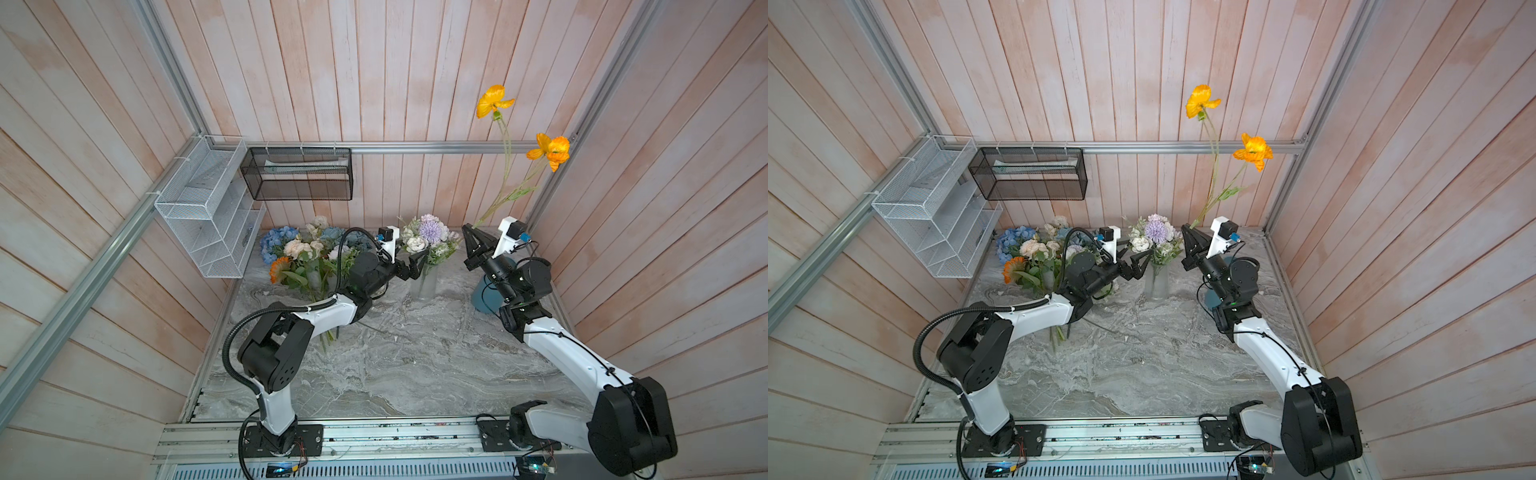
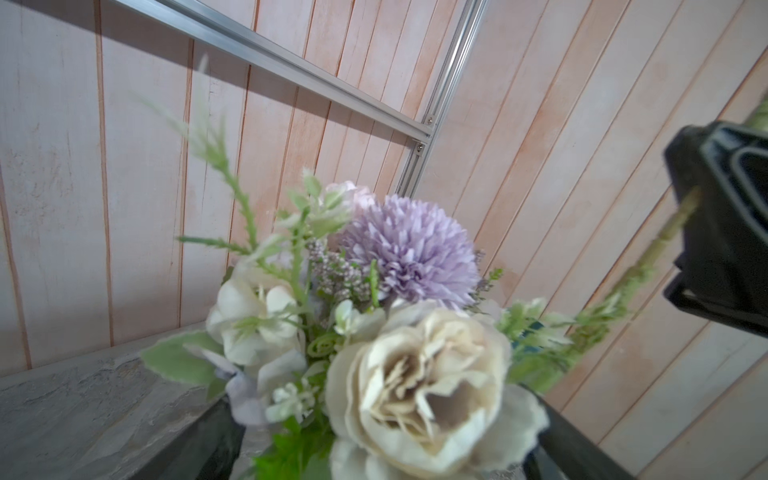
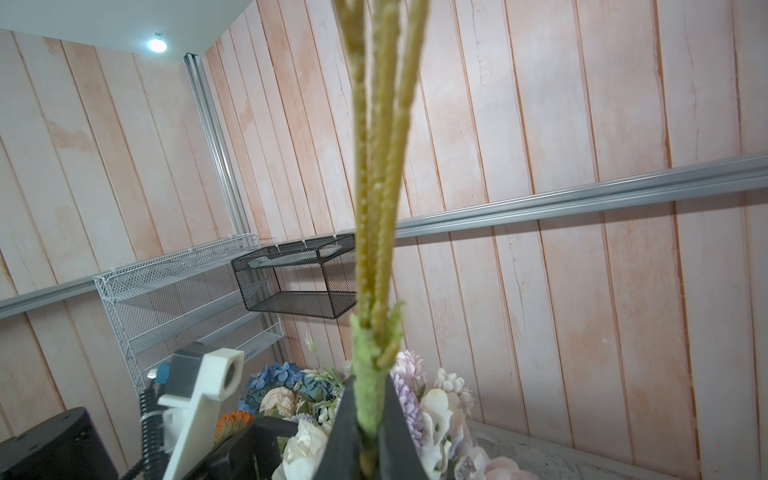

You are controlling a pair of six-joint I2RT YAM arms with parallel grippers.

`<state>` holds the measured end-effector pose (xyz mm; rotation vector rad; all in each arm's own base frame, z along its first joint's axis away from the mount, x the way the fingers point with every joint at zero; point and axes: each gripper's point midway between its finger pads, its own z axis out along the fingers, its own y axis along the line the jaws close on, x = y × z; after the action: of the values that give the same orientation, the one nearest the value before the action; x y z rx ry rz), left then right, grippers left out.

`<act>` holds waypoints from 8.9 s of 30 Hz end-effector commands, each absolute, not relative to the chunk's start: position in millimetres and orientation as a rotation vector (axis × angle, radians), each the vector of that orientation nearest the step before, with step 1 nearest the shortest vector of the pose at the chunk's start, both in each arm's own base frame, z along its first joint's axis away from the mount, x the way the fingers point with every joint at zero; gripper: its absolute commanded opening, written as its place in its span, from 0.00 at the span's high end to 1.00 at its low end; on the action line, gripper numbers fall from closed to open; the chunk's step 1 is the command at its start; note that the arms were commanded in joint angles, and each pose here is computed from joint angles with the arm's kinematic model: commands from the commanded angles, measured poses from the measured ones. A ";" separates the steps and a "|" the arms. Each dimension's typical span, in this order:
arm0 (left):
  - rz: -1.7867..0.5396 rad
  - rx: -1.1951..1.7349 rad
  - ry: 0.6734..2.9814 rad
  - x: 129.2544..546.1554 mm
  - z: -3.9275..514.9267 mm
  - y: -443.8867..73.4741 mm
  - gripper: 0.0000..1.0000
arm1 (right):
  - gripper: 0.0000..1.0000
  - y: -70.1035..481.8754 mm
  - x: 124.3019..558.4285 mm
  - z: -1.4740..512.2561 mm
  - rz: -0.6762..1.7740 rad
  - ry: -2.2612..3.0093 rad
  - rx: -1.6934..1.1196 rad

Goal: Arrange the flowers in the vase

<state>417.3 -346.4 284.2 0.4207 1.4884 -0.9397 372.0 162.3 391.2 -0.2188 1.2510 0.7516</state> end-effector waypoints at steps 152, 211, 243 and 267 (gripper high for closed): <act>-0.853 0.432 1.446 468.1 296.1 -378.8 0.15 | 0.49 233.2 390.6 383.0 0.444 1.240 -0.496; -0.931 0.430 1.432 457.1 297.2 -371.1 0.15 | 1.00 200.8 398.7 404.5 0.748 1.181 -0.136; -0.909 0.409 1.422 449.2 305.9 -358.6 0.09 | 0.46 225.4 382.2 379.8 0.559 1.268 -0.308; -0.683 0.228 1.702 396.1 271.8 -240.5 0.00 | 0.02 198.0 316.5 329.5 0.587 1.610 -0.338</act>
<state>397.9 -269.0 290.7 0.2886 1.6066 -0.7691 321.7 194.5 350.8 -0.3380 1.5039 0.5644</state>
